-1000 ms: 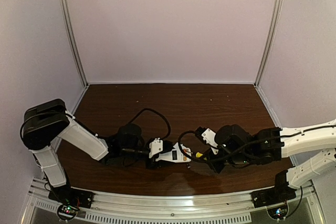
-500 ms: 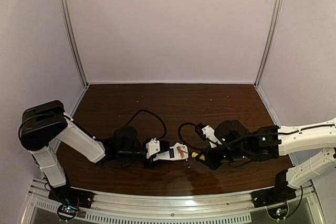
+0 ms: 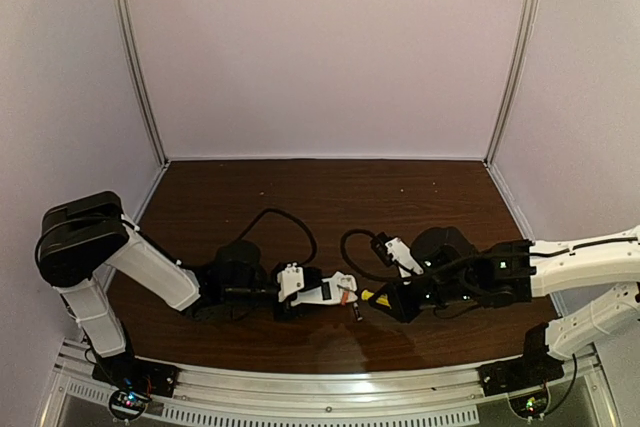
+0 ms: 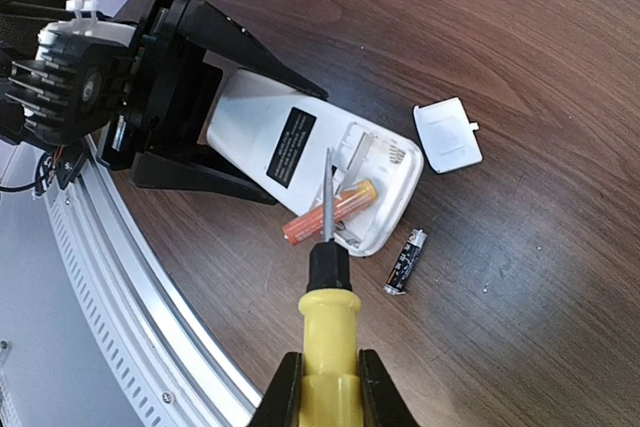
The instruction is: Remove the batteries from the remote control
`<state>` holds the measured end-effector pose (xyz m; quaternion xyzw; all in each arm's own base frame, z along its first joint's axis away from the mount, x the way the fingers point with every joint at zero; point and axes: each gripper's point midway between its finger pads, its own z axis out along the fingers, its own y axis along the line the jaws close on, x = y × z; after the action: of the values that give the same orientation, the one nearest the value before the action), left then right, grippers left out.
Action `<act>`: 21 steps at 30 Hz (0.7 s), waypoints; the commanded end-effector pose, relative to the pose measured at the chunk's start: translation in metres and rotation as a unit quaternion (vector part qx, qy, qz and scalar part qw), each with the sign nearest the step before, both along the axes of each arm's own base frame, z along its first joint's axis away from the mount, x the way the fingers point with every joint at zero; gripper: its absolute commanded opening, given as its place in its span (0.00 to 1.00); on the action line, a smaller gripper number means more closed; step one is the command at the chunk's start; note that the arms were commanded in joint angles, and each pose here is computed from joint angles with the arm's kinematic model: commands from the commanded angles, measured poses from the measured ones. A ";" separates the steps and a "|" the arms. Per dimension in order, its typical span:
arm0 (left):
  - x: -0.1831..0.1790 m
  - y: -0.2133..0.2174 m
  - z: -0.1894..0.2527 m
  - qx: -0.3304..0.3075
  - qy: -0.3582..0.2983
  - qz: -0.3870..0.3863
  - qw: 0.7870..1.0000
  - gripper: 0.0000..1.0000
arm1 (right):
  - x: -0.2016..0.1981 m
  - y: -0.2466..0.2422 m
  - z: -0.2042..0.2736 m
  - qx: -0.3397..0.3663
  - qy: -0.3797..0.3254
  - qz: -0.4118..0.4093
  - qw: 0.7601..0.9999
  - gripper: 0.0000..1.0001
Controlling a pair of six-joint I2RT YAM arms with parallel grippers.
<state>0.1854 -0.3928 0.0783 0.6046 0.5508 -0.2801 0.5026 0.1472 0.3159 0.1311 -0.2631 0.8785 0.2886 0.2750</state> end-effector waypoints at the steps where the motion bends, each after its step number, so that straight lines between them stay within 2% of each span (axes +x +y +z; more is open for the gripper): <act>1: 0.001 -0.008 0.022 -0.035 -0.018 -0.006 0.999 0.00 | 0.013 -0.009 -0.007 -0.035 -0.013 -0.027 0.999 0.00; 21: 0.030 -0.011 0.004 -0.004 -0.007 0.057 0.998 0.00 | 0.027 -0.018 -0.001 -0.071 -0.040 -0.055 0.995 0.00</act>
<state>0.2062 -0.3999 0.0754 0.5867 0.5764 -0.2522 0.5098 0.1664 0.3022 0.1314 -0.2456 0.8937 0.2277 0.2985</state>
